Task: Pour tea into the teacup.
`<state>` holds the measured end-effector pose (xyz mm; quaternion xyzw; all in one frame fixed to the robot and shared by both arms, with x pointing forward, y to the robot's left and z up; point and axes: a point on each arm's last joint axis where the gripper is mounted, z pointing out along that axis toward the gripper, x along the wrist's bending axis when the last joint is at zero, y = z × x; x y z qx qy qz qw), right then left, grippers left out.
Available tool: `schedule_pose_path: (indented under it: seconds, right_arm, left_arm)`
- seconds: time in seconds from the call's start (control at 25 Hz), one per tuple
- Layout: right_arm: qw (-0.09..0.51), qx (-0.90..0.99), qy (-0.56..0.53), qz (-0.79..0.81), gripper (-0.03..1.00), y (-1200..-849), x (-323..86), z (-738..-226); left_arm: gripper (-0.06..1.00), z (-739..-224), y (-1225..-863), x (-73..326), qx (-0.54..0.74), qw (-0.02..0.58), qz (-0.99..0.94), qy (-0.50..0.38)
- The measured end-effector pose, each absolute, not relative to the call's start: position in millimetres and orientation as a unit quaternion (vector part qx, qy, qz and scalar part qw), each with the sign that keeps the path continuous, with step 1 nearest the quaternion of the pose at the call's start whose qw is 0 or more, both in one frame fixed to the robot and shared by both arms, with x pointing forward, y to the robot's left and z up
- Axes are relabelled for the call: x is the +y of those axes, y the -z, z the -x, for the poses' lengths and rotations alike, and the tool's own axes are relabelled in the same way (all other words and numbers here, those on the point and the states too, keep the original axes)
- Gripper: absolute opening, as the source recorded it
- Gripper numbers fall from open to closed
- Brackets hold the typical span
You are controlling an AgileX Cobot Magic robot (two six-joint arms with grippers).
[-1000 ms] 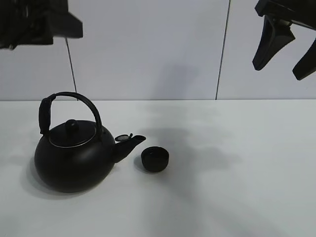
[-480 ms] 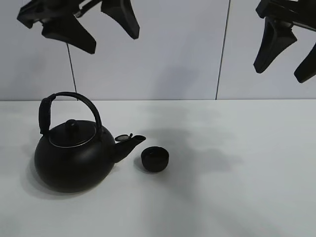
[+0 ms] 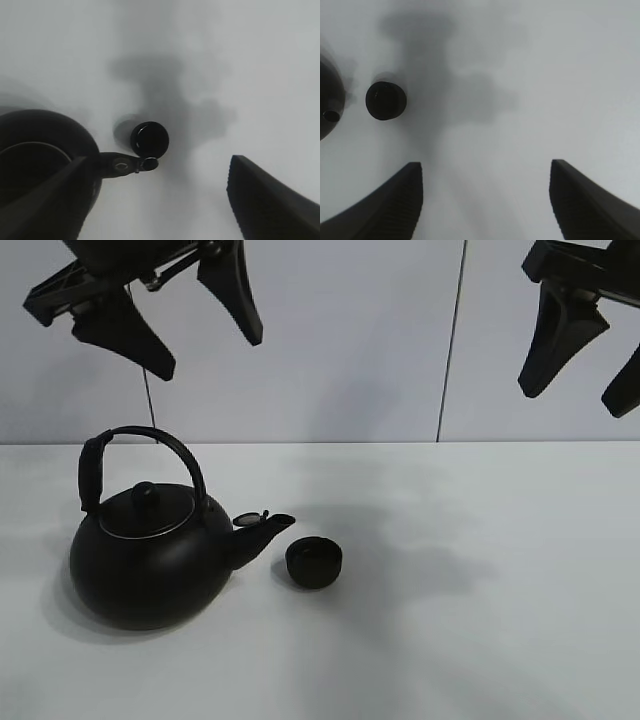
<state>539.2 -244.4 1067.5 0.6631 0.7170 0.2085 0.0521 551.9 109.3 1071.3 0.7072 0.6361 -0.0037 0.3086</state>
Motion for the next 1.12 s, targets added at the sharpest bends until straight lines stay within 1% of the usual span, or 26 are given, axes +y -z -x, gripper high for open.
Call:
schedule_pose_path:
  seconds: [0.12,0.6,0.92,1.12]
  right_arm:
    - [0.052,0.717,-0.209,-0.663,0.49,-1067.5,-244.4,-539.2]
    - [0.052,0.717,-0.209,-0.663,0.49,-1067.5,-244.4,-539.2]
    - [0.02,0.693,-0.239,-0.68,0.49,-1069.7,-237.8,-539.4]
    - [0.019,0.69,-0.244,-0.681,0.49,-1070.2,-237.0,-540.0]
  left_arm:
    - [0.54,-554.1,-1069.2,114.6,0.646,0.3,-0.702,0.009]
    - [0.55,-552.2,-1068.7,113.9,0.648,0.295,-0.701,0.021]
    - [0.55,-548.9,-1066.9,114.9,0.646,0.277,-0.711,0.028]
    - [0.55,-548.9,-1066.9,115.0,0.644,0.277,-0.713,0.027]
